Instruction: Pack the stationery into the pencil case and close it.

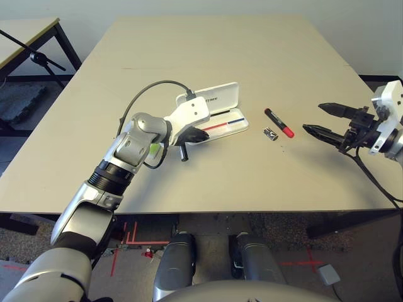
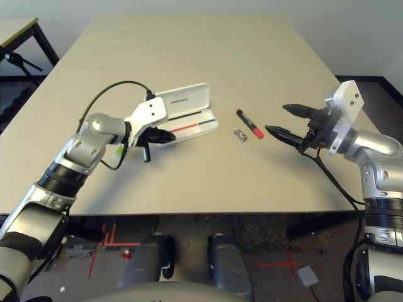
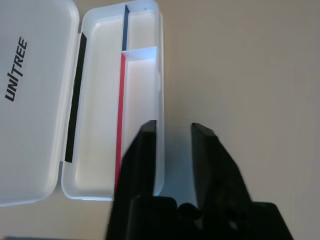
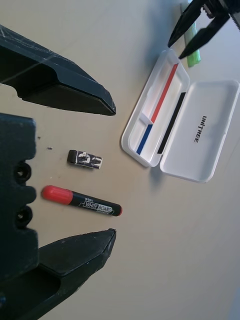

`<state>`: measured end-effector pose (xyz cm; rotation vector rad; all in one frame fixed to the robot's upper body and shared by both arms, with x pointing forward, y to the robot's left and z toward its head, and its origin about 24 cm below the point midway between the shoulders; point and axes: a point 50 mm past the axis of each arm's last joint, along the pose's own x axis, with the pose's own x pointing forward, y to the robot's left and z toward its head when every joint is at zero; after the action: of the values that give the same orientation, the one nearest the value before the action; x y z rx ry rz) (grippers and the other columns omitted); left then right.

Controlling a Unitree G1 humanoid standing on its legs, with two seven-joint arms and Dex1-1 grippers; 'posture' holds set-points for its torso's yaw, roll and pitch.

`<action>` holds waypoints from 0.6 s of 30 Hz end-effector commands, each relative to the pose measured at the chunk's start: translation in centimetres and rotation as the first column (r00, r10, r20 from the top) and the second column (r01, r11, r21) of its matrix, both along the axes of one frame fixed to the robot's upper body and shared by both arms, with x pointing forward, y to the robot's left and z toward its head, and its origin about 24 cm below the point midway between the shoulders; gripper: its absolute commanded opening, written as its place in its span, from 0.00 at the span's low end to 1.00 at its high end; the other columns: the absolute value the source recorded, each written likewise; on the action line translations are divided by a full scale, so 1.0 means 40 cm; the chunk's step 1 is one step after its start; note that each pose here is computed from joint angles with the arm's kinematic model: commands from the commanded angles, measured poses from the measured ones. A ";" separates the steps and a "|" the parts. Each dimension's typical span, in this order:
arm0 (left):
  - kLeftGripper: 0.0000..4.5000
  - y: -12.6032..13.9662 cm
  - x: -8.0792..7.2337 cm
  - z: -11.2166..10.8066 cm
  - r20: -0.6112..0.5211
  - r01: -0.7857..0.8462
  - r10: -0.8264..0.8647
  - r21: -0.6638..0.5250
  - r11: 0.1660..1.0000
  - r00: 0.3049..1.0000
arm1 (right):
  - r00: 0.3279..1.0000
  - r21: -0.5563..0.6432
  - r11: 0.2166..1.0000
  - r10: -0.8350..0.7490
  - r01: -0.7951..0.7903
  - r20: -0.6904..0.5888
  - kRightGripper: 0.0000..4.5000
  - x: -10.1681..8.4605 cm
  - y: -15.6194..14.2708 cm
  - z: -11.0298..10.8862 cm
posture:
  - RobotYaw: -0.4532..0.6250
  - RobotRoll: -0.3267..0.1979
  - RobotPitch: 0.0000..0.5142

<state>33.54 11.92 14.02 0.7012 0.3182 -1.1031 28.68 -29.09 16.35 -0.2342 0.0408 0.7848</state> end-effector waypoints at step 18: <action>1.00 -0.026 0.027 -0.071 -0.164 -0.082 0.083 0.013 0.997 0.983 | 1.000 0.003 1.000 -0.014 0.014 0.002 1.00 -0.012 -0.002 -0.007 | 0.53 0.62 0.16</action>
<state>34.47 10.89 11.59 0.5945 0.4631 -1.0926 28.32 -29.13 15.89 -0.2345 0.0531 0.7754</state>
